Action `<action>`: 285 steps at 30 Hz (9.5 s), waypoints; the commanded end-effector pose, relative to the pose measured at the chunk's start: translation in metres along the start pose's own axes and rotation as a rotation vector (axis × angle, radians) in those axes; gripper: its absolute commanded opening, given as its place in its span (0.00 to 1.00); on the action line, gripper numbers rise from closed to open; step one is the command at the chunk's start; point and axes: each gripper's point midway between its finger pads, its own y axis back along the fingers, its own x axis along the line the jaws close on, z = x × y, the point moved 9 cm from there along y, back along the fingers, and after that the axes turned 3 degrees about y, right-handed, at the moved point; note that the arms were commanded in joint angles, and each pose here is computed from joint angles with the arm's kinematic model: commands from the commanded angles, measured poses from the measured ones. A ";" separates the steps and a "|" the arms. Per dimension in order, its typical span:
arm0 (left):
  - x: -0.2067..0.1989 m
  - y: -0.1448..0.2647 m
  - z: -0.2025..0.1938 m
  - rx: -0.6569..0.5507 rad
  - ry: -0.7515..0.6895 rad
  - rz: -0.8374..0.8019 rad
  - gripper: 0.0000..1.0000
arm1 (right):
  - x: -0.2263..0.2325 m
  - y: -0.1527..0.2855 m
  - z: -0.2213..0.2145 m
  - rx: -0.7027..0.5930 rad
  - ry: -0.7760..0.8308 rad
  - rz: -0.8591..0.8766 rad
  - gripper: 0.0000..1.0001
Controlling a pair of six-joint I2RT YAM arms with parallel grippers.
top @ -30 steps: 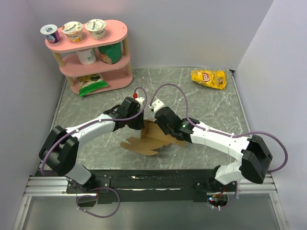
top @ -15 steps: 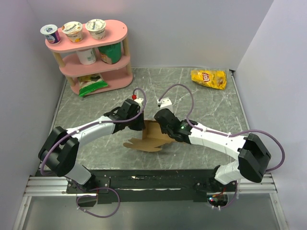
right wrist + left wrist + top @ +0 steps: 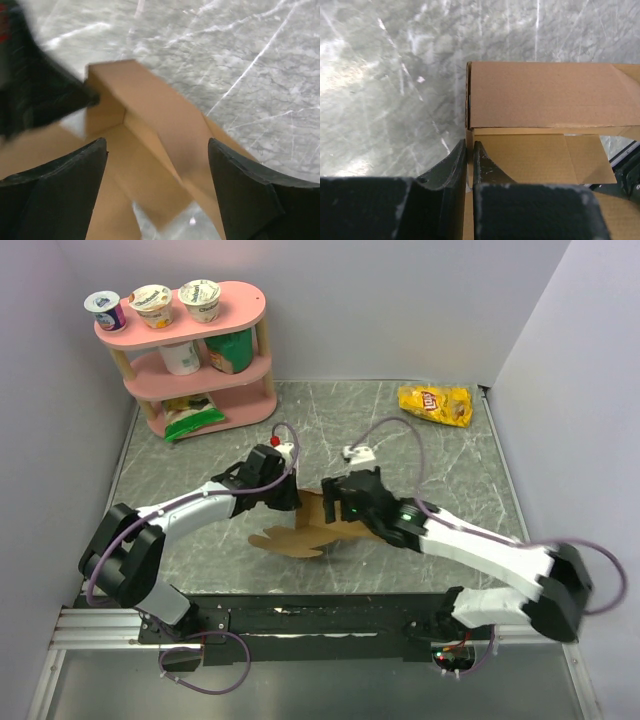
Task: Fold the paper box
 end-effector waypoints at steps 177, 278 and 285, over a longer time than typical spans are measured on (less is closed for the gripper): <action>-0.033 0.015 -0.075 -0.488 -0.175 0.136 0.01 | -0.068 -0.006 -0.085 -0.135 -0.344 -0.033 0.60; -0.058 -0.021 -0.091 -0.451 -0.081 0.342 0.01 | 0.015 -0.054 -0.103 0.051 -0.258 0.007 0.18; -0.052 -0.020 -0.091 -0.446 -0.088 0.377 0.01 | 0.017 -0.051 -0.101 0.042 -0.268 0.013 0.22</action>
